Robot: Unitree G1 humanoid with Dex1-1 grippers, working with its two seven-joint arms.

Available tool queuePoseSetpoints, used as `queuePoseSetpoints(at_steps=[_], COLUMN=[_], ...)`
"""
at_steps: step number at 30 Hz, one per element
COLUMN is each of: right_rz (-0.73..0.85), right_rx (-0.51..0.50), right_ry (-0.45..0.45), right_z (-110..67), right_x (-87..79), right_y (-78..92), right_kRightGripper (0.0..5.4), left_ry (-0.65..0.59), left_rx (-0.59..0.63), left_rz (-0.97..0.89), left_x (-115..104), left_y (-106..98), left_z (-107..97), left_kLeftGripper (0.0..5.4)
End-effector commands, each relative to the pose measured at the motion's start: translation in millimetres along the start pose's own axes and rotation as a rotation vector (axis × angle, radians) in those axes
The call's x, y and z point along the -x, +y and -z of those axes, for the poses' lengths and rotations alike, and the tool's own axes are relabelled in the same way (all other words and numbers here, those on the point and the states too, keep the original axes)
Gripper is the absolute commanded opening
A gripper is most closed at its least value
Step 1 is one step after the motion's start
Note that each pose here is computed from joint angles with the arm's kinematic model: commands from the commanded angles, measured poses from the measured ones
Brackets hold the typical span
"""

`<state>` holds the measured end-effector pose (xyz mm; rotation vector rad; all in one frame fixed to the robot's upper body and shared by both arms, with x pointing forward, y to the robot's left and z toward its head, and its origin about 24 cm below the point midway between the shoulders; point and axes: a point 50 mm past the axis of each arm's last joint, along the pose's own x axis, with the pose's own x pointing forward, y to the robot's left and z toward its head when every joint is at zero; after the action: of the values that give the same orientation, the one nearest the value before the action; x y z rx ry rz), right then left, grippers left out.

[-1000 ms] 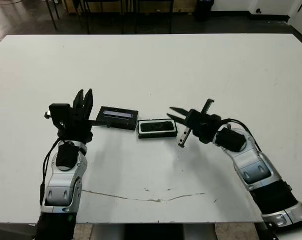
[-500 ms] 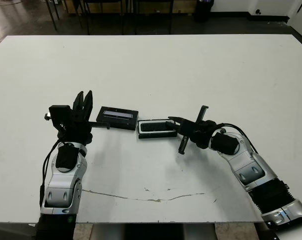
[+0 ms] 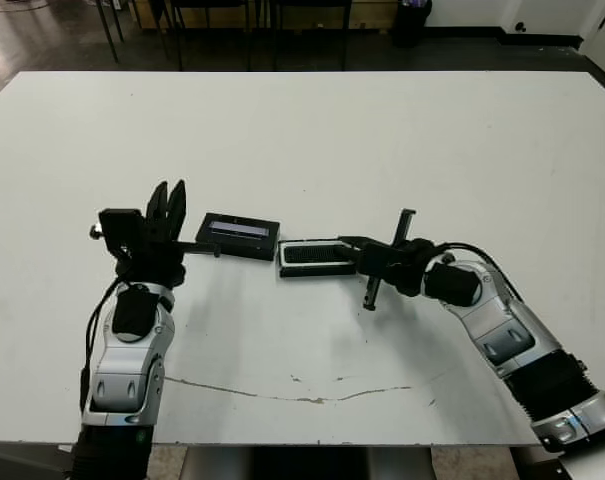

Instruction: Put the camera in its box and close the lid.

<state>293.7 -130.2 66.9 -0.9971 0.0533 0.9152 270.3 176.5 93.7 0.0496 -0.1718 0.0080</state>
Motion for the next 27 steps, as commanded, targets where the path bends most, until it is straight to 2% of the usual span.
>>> queuePoseSetpoints(at_steps=[1,4,7,9,12,14,16,21,27], right_rz=[0.077,0.276,0.421,0.500,0.581,0.601,0.602,0.562,0.529], right_rx=[-0.170,-0.285,-0.375,-0.470,-0.643,-0.771,-0.835,-0.801,-0.754], right_ry=[0.051,-0.064,-0.144,-0.215,-0.287,-0.289,-0.279,-0.237,-0.235], right_z=[18.6,8.5,-0.8,-3.6,0.0,6.8,13.0,19.6,15.9], right_x=[9.3,18.5,29.9,38.4,47.6,50.4,52.5,59.2,63.6], right_y=[8.4,-19.0,-42.3,-56.2,-67.6,-69.6,-69.6,-66.0,-63.5], right_kRightGripper=[0.01,0.01,0.01,0.01,0.01,0.01,0.01,0.01,0.01], left_ry=[0.018,0.005,-0.011,-0.022,-0.044,-0.061,-0.076,-0.069,0.124], left_rx=[-0.008,-0.013,-0.013,-0.019,-0.055,-0.092,-0.146,-0.332,-0.505], left_rz=[-0.009,-0.014,-0.015,-0.014,-0.012,-0.002,0.017,0.195,0.578], left_x=[-0.9,-2.2,-4.3,-7.0,-13.3,-19.2,-26.1,-51.6,-85.5], left_y=[3.4,4.6,7.0,9.9,15.9,20.6,25.5,39.7,51.0], left_z=[1.6,-1.2,-4.6,-8.4,-15.6,-21.7,-28.5,-48.6,-68.4], left_kLeftGripper=[0.00,0.00,0.00,0.00,0.00,0.00,0.00,0.00,0.00])
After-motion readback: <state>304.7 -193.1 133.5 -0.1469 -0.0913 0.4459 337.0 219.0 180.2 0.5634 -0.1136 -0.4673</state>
